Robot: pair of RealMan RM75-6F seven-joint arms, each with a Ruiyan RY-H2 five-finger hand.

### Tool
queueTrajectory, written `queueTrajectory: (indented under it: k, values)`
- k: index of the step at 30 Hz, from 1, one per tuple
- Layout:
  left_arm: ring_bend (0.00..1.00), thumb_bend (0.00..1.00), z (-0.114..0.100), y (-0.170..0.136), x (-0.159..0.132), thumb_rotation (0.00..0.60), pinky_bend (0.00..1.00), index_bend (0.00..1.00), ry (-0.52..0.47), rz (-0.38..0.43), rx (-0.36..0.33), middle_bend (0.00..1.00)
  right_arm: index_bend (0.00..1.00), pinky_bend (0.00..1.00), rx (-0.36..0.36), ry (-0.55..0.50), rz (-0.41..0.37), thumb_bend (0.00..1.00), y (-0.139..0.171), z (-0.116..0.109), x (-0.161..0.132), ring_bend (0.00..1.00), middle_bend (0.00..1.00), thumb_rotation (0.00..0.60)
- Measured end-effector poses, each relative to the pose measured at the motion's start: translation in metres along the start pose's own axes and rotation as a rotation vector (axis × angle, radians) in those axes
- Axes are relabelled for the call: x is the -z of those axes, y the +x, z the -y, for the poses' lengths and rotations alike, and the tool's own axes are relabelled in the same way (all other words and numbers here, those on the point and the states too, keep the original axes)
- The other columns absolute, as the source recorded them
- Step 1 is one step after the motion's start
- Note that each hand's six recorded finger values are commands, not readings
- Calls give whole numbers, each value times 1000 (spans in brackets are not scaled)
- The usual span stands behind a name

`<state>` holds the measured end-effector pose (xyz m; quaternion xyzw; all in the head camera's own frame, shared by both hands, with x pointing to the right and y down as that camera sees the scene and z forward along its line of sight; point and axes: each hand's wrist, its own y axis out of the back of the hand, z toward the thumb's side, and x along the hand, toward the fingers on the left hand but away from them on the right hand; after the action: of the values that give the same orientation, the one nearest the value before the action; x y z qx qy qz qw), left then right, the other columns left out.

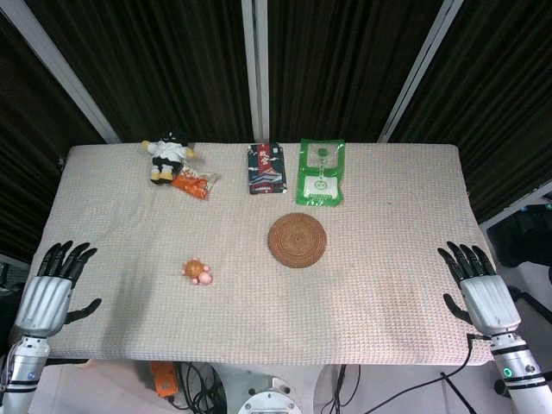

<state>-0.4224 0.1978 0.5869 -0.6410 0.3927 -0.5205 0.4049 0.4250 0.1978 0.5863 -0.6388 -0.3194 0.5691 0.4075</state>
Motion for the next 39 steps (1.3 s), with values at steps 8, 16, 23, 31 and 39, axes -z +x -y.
queueTrajectory:
  k: [8,16,23,31,39]
  values:
    - [0,141,1,0,0,600,47,129,-1,4,9,93,0,0,3,0,-3,283,0,-1,-1,0,0,600]
    - [0,157,6,16,-27,600,66,149,-6,97,31,134,0,0,15,-1,2,283,-2,-5,1,0,0,600]
    - [0,189,31,45,-77,600,98,222,-10,255,93,160,0,0,23,3,0,283,-5,-8,1,0,0,600]
    - [0,211,82,87,-148,600,98,242,-6,438,193,175,0,0,14,-2,13,282,-4,-6,9,0,0,600]
    - [0,243,105,108,-159,600,90,258,89,408,243,239,0,0,4,-14,32,282,-4,-4,19,0,0,600]
